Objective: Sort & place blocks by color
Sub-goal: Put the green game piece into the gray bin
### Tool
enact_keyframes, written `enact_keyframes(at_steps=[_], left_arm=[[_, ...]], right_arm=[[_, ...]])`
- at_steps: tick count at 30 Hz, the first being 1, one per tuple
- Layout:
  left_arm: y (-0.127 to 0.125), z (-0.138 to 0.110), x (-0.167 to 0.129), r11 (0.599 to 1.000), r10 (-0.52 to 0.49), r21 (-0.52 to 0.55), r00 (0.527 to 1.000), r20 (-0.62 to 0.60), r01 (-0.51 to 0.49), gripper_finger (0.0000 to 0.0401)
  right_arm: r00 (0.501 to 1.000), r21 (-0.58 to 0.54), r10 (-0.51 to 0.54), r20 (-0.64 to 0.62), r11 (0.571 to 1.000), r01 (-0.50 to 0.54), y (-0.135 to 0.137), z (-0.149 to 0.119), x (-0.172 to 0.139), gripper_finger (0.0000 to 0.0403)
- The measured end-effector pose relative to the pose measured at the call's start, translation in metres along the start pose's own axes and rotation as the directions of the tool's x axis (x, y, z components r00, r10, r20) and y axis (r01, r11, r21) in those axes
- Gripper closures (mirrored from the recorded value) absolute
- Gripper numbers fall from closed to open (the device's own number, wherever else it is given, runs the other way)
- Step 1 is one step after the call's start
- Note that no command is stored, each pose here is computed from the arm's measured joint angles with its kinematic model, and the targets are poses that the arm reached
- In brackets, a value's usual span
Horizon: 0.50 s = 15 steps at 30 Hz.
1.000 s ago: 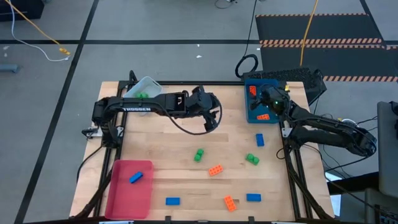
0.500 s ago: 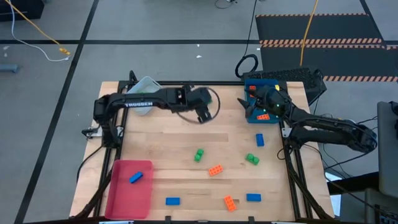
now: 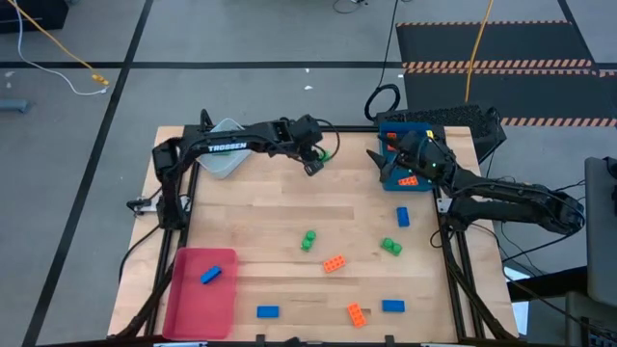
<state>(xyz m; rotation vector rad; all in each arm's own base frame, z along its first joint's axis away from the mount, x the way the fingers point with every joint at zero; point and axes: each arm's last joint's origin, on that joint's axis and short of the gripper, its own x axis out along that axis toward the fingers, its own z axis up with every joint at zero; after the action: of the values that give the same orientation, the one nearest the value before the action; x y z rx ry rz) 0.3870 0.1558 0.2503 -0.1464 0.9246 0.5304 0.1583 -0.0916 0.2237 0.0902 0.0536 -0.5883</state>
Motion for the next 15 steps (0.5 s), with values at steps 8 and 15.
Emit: enact_keyframes(at_steps=[8,15], left_arm=[[0.008,0.012,0.040,0.999,-0.020,-0.034,0.999,-0.035,0.019,0.0123],[0.032,0.018,0.062,0.992,-0.062,-0.119,0.985,-0.161,0.043,0.0081]], right_arm=[[0.999,-0.004,0.033,0.042,0.999,-0.033,0.001,0.004,0.000,0.0101],[0.998,-0.004,0.053,0.040,0.999,-0.053,0.002,0.004,0.000,0.0101]])
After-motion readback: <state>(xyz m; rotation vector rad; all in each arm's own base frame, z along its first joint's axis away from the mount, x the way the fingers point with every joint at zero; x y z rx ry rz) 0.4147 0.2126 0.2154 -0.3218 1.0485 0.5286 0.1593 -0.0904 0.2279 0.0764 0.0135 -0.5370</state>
